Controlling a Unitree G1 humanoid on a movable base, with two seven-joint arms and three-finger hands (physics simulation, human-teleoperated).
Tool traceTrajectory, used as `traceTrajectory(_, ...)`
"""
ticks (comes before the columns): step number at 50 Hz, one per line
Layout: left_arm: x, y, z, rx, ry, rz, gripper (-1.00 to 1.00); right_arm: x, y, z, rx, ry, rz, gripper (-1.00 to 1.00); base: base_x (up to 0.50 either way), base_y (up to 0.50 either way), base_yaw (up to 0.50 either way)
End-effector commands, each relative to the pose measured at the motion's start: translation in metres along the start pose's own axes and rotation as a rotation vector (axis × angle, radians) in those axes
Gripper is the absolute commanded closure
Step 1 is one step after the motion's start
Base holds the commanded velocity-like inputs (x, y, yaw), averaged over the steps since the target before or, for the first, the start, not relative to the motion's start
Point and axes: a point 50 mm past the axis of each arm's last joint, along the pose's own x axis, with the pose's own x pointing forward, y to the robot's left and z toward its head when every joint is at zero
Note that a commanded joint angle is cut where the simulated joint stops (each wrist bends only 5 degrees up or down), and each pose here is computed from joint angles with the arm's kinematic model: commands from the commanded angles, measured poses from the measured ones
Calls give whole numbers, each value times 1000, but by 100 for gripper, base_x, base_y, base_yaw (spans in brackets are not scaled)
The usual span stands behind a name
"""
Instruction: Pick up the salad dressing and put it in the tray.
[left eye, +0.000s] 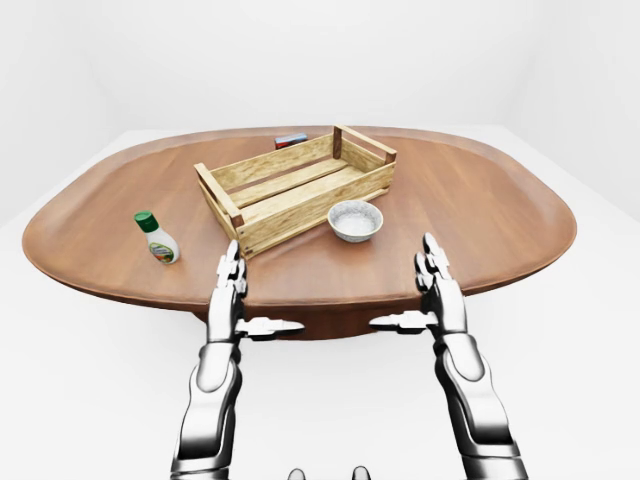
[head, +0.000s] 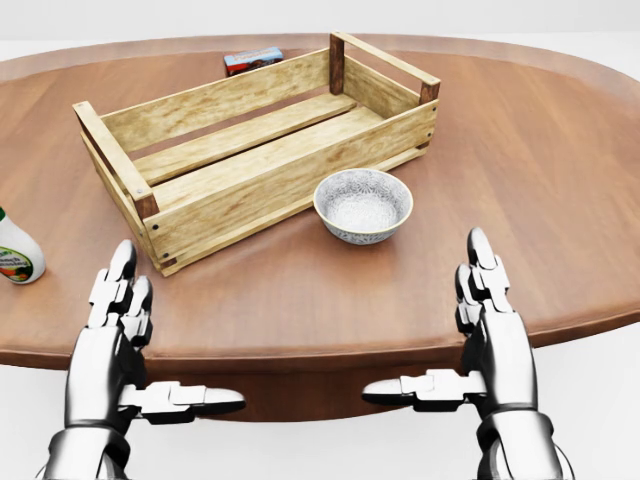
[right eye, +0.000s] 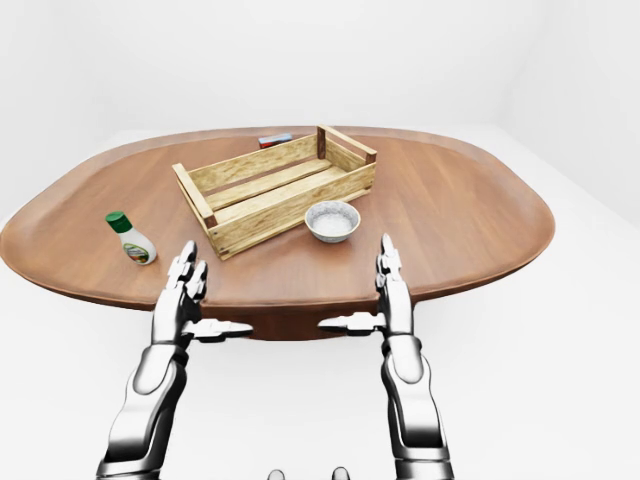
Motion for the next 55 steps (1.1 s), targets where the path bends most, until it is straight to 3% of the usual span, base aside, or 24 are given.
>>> traceTrajectory(1, -17, 25, 79, 44, -336, 46, -100, -23, -24, 98, -65, -426, -65, -100, 0, 0, 0)
traceTrajectory(8, -30, 46, 123, 84, -533, 95, -100, -52, -38, 148, -149, -667, -101, -100, 0, 0, 0)
traceTrajectory(16, -52, 55, 165, 125, -742, 119, -100, -68, -37, 175, -209, -815, -110, -100, 0, 0, 0)
traceTrajectory(21, -61, 66, 183, 140, -833, 162, -100, -63, -40, 169, -207, -775, -122, -100, 0, 0, 0)
traceTrajectory(27, -71, 87, 203, 142, -925, 238, -100, -47, -33, 152, -303, -672, -125, -100, 0, 8, 0)
traceTrajectory(30, -76, 93, 209, 138, -955, 257, -100, -41, -30, 148, -384, -642, -125, -100, 0, 50, 0)
traceTrajectory(37, -83, 103, 220, 105, -1005, 299, -100, -41, -31, 143, -391, -613, -142, -100, 0, 50, 0)
traceTrajectory(55, -80, 102, 215, 106, -974, 291, -100, -26, -24, 135, -460, -557, -101, -100, 17, 49, 0)
